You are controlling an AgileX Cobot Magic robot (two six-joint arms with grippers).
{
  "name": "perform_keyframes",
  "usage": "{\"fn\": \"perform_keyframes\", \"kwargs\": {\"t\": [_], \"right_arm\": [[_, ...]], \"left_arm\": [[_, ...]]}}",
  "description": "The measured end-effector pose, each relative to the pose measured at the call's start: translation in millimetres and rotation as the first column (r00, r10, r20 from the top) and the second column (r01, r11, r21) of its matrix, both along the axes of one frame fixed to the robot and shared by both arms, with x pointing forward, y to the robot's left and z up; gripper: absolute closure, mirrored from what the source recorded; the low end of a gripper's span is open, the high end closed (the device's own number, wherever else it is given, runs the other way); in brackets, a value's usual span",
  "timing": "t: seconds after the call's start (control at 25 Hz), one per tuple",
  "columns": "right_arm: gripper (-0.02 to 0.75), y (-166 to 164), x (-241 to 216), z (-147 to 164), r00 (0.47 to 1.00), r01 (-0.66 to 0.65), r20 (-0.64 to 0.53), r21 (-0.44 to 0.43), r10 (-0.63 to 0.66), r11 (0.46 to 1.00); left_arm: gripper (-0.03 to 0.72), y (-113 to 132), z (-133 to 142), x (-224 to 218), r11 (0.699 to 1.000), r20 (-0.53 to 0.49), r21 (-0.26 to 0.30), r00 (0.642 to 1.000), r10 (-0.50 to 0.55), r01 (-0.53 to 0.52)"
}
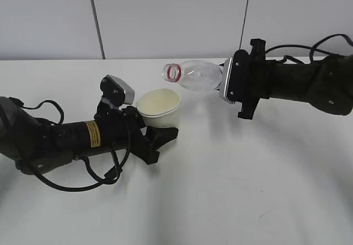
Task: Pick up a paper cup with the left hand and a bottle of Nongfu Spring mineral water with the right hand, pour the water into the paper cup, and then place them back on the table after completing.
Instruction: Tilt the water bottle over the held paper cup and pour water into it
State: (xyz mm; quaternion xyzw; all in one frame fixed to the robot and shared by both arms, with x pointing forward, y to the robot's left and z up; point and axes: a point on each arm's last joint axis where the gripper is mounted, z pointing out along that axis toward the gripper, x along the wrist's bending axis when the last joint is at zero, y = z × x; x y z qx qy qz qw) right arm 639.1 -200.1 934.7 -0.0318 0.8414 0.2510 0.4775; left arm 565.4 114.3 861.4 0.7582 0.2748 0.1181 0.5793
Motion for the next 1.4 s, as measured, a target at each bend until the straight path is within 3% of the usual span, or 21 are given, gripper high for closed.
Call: {"fn": "perform_keyframes", "kwargs": {"t": [1.4], "right_arm": [[0.372, -0.9, 9.4, 30.0, 0.989, -0.041, 0.136, -0.166, 0.064, 0.985]], "left_arm": [[0.291, 0.0, 0.0, 0.0, 1.0, 0.0, 0.0, 1.0, 0.0, 0.0]]}}
